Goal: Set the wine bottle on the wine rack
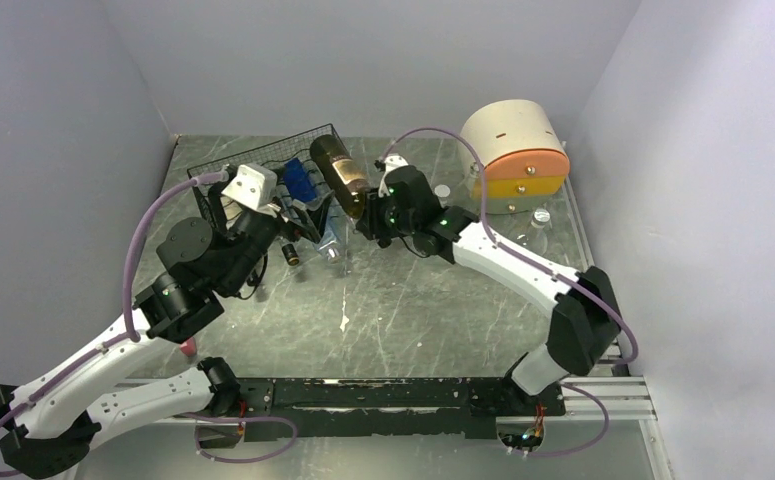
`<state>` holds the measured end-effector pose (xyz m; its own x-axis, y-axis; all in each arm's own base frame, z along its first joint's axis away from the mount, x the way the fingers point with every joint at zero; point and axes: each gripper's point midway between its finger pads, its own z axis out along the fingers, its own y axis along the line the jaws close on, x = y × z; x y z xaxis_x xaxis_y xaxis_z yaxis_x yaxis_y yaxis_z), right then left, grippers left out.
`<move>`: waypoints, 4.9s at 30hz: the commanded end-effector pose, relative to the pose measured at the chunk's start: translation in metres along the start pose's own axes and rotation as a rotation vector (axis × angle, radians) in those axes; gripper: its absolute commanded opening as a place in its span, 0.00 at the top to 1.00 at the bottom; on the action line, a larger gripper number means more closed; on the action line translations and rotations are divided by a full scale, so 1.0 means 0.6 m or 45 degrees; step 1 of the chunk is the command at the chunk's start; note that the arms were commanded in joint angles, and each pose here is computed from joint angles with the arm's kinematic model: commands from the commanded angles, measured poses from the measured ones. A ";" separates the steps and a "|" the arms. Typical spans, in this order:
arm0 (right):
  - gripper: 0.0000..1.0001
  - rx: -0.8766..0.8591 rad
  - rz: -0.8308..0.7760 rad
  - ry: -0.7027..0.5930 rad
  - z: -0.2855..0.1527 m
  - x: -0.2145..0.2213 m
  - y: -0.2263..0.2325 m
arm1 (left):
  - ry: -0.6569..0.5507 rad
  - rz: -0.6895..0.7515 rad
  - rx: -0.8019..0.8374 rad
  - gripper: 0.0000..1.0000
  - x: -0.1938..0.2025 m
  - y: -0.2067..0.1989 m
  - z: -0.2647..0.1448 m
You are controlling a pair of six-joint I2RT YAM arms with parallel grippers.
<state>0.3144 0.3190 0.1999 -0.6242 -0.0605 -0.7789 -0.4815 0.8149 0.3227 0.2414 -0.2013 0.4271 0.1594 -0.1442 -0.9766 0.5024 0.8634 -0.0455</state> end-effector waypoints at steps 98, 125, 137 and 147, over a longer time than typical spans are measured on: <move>0.28 1.380 0.381 -0.334 -0.357 0.004 -0.470 | 0.149 -0.121 0.255 0.01 0.037 -0.073 0.002; 0.98 0.933 0.261 -0.036 -0.316 0.018 -0.334 | 0.209 -0.112 0.061 0.01 0.085 -0.044 0.034; 1.00 0.208 0.125 -0.088 -0.246 -0.009 -0.152 | 0.313 -0.119 -0.075 0.01 0.133 -0.024 0.047; 1.00 -0.121 0.077 -0.273 -0.171 -0.019 -0.050 | 0.497 -0.302 -0.145 0.01 0.209 0.011 0.029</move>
<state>0.2587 0.1940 0.2057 -0.6826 -0.0158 -0.7306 -0.3765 0.8645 0.3330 0.2808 -0.2265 0.3296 -0.1919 -0.1256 -0.9733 0.4050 0.8932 -0.1951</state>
